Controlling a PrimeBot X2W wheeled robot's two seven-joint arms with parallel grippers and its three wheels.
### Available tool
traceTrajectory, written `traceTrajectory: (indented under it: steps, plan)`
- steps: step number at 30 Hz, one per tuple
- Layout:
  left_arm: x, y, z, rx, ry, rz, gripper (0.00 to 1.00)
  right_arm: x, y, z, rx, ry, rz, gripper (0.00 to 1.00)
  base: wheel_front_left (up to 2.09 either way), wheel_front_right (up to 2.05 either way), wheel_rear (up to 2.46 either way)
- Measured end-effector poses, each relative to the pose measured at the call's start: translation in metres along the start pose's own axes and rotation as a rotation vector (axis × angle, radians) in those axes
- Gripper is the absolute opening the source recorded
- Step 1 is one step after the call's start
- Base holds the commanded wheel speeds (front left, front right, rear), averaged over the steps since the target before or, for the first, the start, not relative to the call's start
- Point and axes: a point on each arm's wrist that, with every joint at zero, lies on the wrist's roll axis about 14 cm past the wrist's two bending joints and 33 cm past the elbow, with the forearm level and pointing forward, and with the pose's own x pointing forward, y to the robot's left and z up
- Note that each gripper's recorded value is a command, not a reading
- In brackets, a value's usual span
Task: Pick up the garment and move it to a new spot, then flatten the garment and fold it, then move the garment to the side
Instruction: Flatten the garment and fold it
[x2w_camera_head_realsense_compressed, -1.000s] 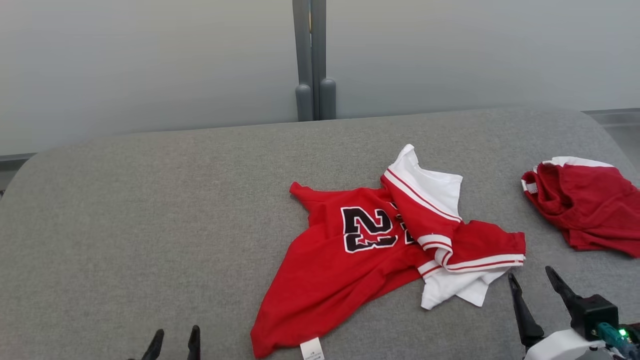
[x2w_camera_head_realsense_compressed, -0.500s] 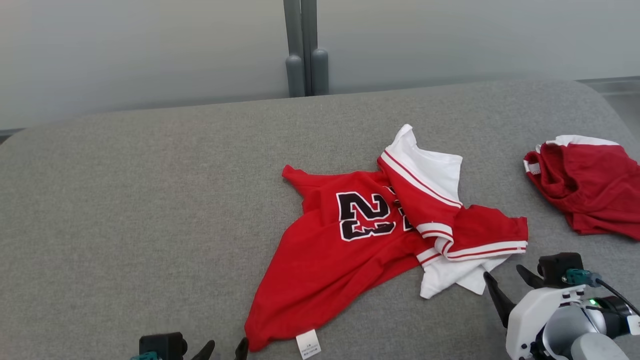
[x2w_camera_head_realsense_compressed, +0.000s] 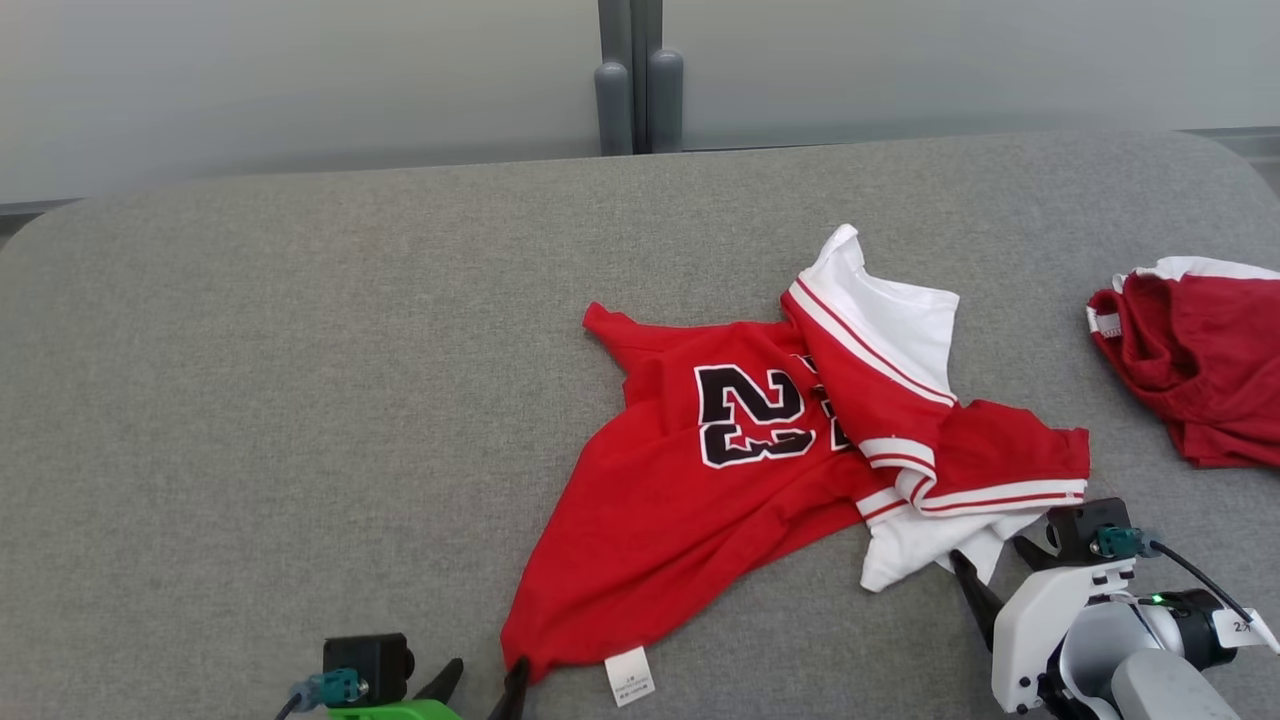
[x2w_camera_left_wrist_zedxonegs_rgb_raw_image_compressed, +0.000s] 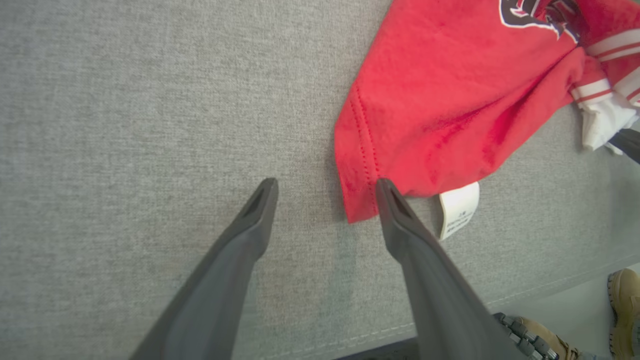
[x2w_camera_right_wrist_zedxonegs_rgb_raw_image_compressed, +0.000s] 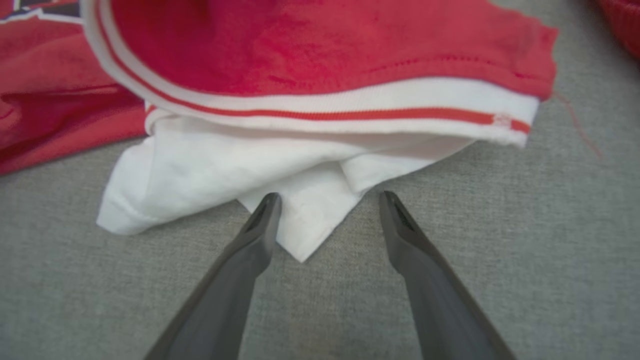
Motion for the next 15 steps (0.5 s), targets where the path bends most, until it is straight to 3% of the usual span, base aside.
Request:
traceTrajectory:
  steps: [15]
  plan:
    - [0.010, -0.020, -0.014, -0.014, 0.059, -0.070, 1.00, 0.009, 0.005, 0.001, -0.003, 0.002, 0.012, 1.00, 0.00, 0.00, 0.00]
